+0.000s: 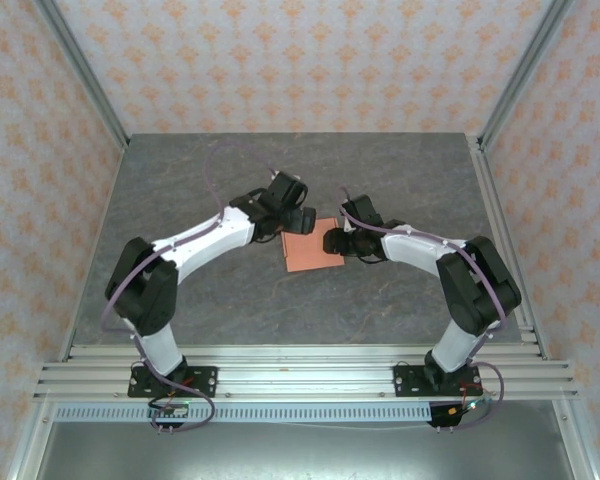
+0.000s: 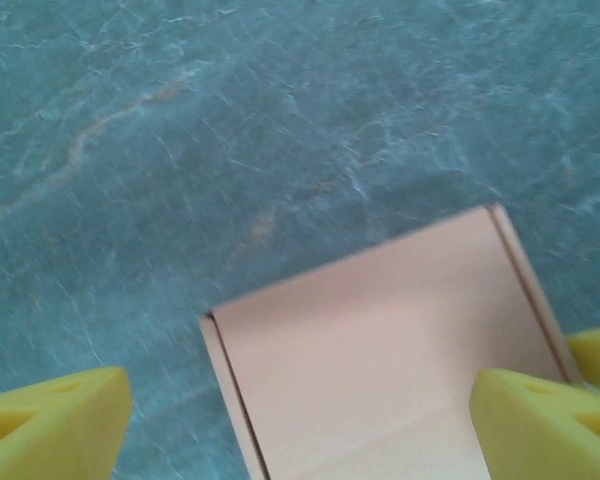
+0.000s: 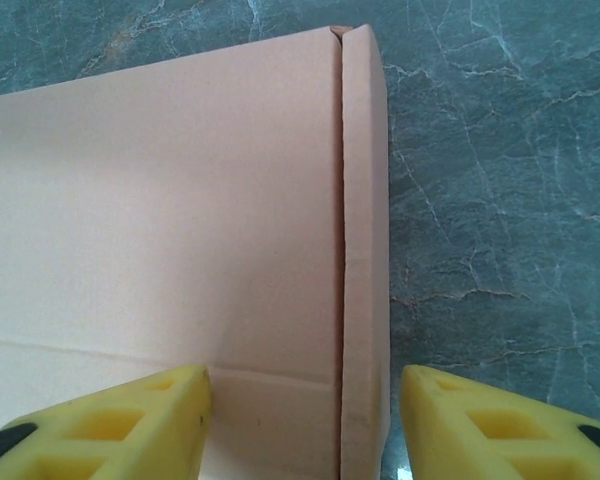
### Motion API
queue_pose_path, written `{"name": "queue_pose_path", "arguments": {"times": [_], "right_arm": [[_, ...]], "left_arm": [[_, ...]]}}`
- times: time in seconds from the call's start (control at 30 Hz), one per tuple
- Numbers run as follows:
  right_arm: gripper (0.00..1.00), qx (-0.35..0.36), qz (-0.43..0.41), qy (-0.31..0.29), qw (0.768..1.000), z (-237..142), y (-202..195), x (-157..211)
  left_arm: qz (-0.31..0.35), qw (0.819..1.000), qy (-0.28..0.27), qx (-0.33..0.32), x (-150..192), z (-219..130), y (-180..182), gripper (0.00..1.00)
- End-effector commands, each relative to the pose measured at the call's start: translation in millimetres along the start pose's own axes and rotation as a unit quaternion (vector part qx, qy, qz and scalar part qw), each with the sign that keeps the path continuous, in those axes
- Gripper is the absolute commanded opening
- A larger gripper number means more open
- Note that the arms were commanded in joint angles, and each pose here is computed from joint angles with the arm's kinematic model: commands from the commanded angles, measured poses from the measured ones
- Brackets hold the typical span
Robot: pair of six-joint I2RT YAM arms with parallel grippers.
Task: Fold the paper box
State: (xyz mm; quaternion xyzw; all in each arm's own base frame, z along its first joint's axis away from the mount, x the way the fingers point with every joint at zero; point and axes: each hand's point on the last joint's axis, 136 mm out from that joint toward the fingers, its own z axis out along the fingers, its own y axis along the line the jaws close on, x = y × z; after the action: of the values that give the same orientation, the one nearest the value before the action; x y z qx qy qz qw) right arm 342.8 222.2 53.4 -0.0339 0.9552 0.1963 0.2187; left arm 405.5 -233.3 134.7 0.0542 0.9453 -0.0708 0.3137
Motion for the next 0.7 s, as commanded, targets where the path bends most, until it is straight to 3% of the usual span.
{"name": "queue_pose_path", "arguments": {"times": [0.0,0.07,0.33,0.67], "right_arm": [[0.56,0.013,-0.01,0.012,1.0,-4.4,-1.3,6.4],[0.58,0.014,-0.011,0.007,1.0,-7.2,-1.5,4.5],[0.64,0.006,-0.015,-0.01,1.0,-22.4,3.4,-0.3],[0.66,-0.002,0.008,-0.022,1.0,-43.4,1.0,17.3]], "left_arm": [[0.038,0.998,0.053,0.0,5.9,18.2,8.4,0.85],[0.042,0.997,0.068,0.005,4.8,30.8,4.9,0.77],[0.053,0.991,0.121,0.003,17.0,69.3,-0.4,0.69],[0.05,0.989,0.14,-0.001,21.1,82.8,3.6,0.68]]}}
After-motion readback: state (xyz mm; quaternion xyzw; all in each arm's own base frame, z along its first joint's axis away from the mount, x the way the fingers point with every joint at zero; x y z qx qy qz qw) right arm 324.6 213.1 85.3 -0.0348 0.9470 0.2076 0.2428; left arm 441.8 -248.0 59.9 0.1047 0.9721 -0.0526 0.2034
